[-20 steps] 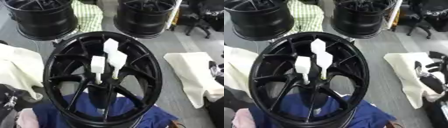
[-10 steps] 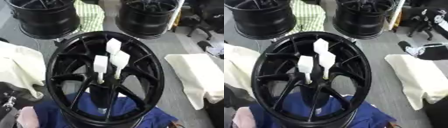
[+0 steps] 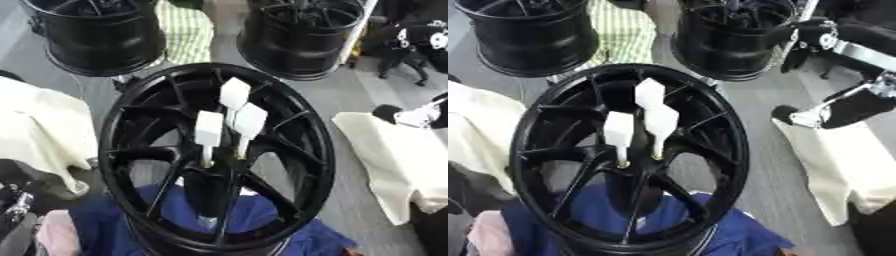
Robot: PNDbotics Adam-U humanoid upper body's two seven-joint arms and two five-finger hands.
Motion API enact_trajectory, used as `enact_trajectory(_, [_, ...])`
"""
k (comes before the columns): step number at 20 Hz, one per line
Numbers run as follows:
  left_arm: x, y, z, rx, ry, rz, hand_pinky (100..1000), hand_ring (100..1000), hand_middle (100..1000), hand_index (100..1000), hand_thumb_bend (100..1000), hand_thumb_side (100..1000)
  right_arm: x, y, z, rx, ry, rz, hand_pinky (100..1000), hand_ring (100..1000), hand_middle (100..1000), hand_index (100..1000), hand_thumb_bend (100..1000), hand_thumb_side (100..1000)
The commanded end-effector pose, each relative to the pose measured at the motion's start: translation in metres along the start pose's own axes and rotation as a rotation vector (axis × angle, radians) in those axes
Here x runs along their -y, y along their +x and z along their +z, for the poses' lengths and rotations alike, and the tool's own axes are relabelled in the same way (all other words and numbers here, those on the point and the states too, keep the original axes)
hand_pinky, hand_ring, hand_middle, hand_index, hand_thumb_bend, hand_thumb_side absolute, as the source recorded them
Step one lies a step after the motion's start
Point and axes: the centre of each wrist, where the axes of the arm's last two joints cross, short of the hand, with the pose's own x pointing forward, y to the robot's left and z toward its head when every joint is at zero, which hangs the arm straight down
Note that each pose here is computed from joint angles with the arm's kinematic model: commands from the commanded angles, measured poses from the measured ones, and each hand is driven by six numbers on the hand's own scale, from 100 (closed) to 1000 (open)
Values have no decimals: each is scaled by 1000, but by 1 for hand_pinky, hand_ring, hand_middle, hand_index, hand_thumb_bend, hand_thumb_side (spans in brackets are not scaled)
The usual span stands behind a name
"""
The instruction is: Pull the pin out of the wheel hub.
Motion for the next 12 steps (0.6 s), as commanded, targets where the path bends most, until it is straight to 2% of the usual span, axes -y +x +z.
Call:
enact_trajectory(1, [-8,10,-5,29,-10,-35,581,474,510,724,100,588,9,8,-5,35,31,24,648,641,884,947,446,180])
enact_trajectory(12, [-7,15,-10,56,-34,-35,583,474,512,724,100,592,14,21,-32,102,62,7,636,626,892,943,464,176])
